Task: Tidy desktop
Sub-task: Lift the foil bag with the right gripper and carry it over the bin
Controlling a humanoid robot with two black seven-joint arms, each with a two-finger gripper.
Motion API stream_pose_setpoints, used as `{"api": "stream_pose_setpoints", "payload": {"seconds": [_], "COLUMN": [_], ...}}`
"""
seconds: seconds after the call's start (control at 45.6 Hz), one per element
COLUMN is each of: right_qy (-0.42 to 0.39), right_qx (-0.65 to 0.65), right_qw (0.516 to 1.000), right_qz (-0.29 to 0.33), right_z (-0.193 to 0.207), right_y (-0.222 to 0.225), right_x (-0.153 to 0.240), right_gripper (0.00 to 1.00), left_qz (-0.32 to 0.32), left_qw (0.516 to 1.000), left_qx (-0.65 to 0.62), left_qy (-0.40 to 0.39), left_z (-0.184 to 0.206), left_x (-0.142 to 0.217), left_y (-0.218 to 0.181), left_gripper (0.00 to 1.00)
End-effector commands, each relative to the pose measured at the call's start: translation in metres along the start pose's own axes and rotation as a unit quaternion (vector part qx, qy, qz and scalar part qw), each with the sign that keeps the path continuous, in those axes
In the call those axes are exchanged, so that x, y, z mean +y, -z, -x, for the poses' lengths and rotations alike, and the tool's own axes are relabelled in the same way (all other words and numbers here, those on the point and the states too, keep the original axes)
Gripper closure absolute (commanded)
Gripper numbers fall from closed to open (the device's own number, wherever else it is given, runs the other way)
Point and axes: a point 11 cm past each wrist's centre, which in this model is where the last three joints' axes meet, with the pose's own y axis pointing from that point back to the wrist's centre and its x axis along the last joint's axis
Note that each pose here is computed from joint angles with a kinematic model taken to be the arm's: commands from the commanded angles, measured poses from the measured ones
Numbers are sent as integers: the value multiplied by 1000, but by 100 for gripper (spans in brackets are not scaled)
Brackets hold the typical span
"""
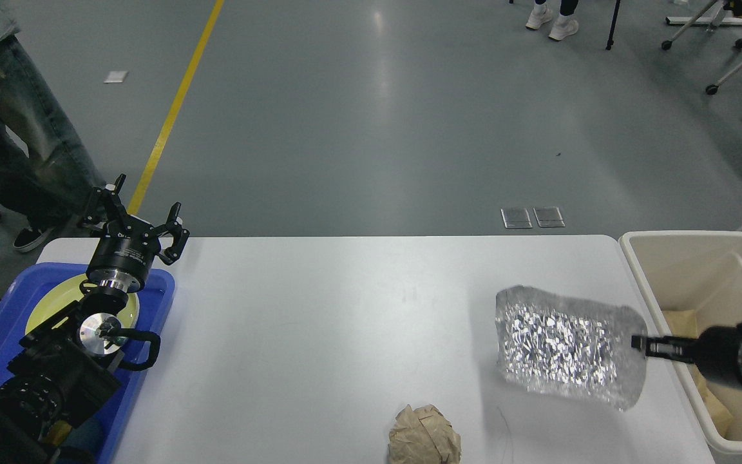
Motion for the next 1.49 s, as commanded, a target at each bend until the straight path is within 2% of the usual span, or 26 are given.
{"api": "stream_pose_setpoints", "payload": {"seconds": [0.0, 0.132, 0.219, 0.307, 0.438, 0.614, 0.701, 0.789, 0.921, 1.074, 1.227, 1.337, 1.425, 1.468], "right_qy": [-46, -51, -43, -11, 66, 78, 80, 72, 18, -63, -150, -222, -263, -276], "right_qx": [47, 102, 136, 153, 136, 125, 111, 90, 13, -57, -114, -178, -264, -282], "right_qw": [997, 991, 986, 982, 974, 975, 979, 987, 999, 995, 971, 941, 913, 901], "right_qz": [-33, -65, -90, -114, -167, -168, -149, -109, -45, 46, 145, 184, 168, 182], "right_z": [-81, -139, -159, -156, -130, -128, -126, -128, -137, -147, -132, -103, -56, -34], "right_y": [44, 103, 145, 182, 232, 230, 209, 169, 85, -17, -118, -165, -168, -176], "right_x": [9, 21, 23, 20, 34, 29, 16, 0, -15, -13, -1, 5, -24, -25], "right_gripper": [100, 100, 100, 100, 100, 100, 100, 100, 100, 100, 100, 100, 100, 100], "left_qz": [0, 0, 0, 0, 0, 0, 0, 0, 0, 0, 0, 0, 0, 0], "left_qw": [1000, 1000, 1000, 1000, 1000, 1000, 1000, 1000, 1000, 1000, 1000, 1000, 1000, 1000], "left_qx": [0, 0, 0, 0, 0, 0, 0, 0, 0, 0, 0, 0, 0, 0], "left_qy": [0, 0, 0, 0, -1, -1, -1, 0, -1, 0, 0, 0, 0, 0], "left_z": [0, 0, 0, 0, -1, -1, -1, 0, -1, 0, 0, 0, 0, 0], "left_x": [0, 0, 0, 0, 0, 0, 0, 0, 0, 0, 0, 0, 0, 0], "left_y": [0, 0, 0, 0, 0, 0, 0, 0, 0, 0, 0, 0, 0, 0], "left_gripper": [4, 4, 4, 4, 4, 4, 4, 4, 4, 4, 4, 4, 4, 4]}}
